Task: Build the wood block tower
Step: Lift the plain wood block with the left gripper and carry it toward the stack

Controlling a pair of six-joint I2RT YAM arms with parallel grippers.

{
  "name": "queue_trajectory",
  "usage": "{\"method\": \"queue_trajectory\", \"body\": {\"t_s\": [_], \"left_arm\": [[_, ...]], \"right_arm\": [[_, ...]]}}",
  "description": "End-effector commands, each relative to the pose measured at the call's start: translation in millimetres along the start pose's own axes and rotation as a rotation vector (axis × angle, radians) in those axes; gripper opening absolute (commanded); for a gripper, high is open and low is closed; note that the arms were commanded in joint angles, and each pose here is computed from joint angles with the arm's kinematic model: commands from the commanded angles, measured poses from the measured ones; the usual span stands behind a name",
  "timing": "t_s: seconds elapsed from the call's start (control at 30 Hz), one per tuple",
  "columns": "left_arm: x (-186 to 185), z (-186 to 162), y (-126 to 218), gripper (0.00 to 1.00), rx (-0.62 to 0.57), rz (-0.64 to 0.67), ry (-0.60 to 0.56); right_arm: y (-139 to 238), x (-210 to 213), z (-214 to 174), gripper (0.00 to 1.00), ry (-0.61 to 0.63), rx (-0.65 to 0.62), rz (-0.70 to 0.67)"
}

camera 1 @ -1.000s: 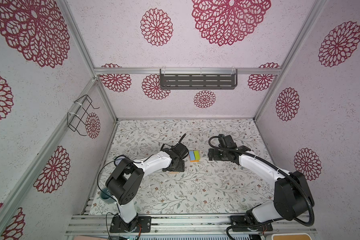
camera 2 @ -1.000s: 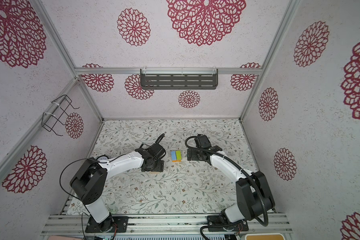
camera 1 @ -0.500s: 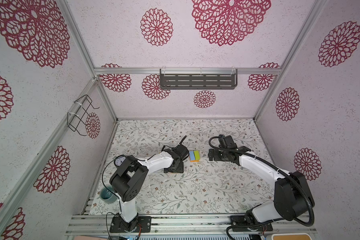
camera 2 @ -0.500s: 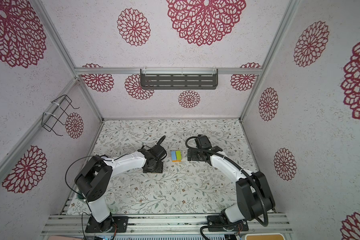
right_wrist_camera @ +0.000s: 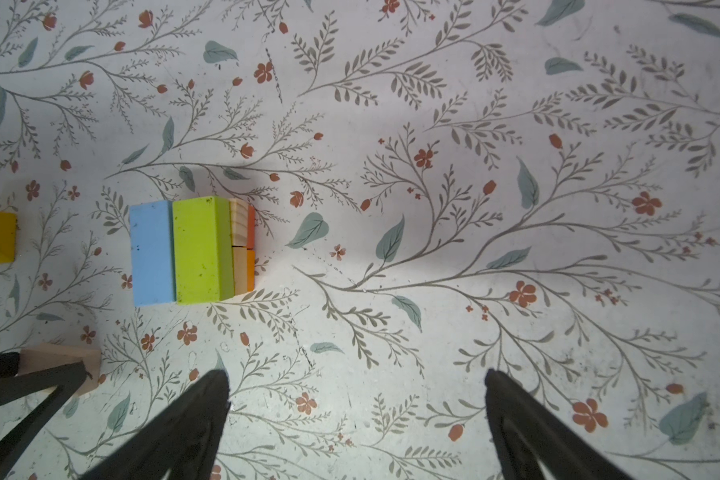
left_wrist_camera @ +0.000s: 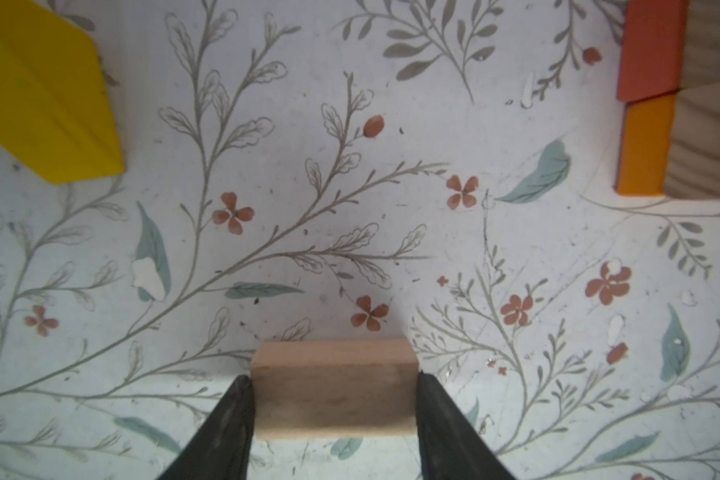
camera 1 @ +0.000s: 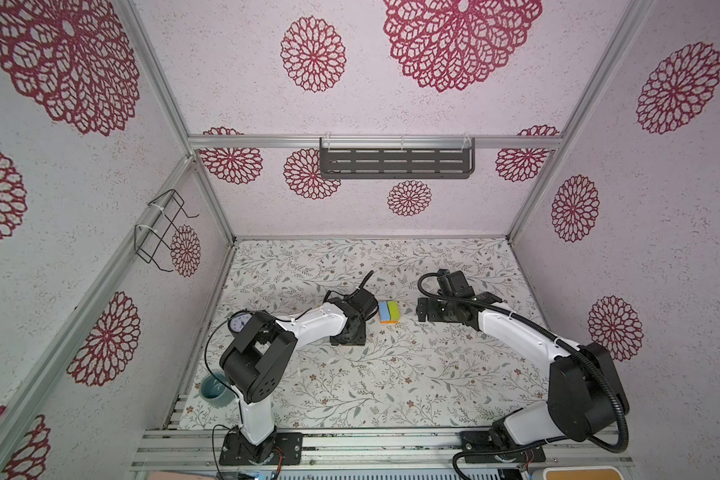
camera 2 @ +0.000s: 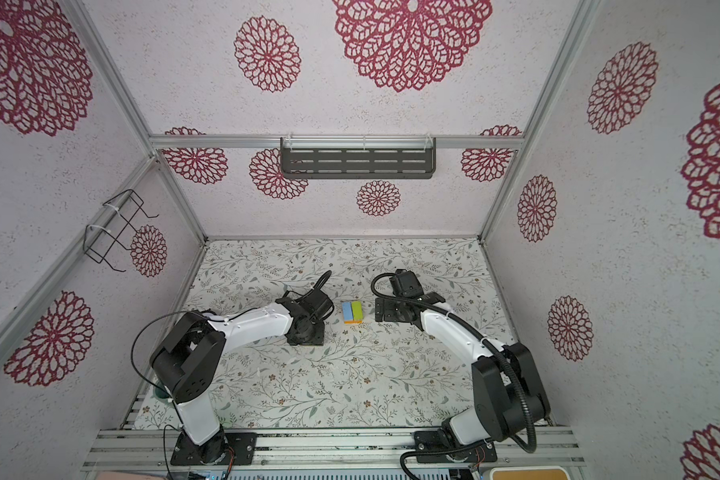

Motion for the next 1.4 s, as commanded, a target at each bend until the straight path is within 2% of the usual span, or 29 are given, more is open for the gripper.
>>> {"method": "queue_trajectory", "body": {"t_s": [0.0,0.1,0.2,0.53,0.73,0.9,1.03,1.37], "left_arm": [[0.2,-4.0,-7.3,0.53,0.021,0.016,-0.007],[1.5,-5.2,-9.5,0.66,0.024,0.026,-0.005],[2.1,-7.0,-13.2,0.72,0.031,0.032,-0.002],[-1.4,-6.4,-16.3,0.80,0.034,0.027,0.007],[-3.4,-1.2,6.6,0.85,-0.023,0.017,0.024],[-6.4,1.5,28.7,0.94,-0.073,0.018,0.054],[-9.2,-3.6,29.2,0.96,-0.080,0.038,0.086],[-21.3,-12.0,6.1,0.89,-0.034,0.017,0.110]], "right_arm": [[12.2,0.0,7.3,0.99,0.006,-0.047,0.008],[12.6,-0.7,6.8,0.99,0.005,-0.048,0.007],[13.3,-0.7,7.1,0.99,0.005,-0.051,0.010],[12.5,-0.5,6.6,0.99,0.005,-0.050,0.011],[12.1,-0.7,6.7,0.99,0.004,-0.049,0.011],[12.5,-0.7,7.4,0.99,0.002,-0.051,0.014],[14.0,-0.6,7.1,0.99,0.001,-0.056,0.018],[17.9,-0.9,6.2,0.99,-0.001,-0.071,0.024]]}}
Point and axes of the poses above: each gripper's point midway between its finger pads, its own y axis back along the fingers, its own x axis along the line the jaws close on, z = x × y, the point moved 8 cm from there along y, back along the fingers, and after that the axes turned 5 degrees about y, right-handed, at the moved point
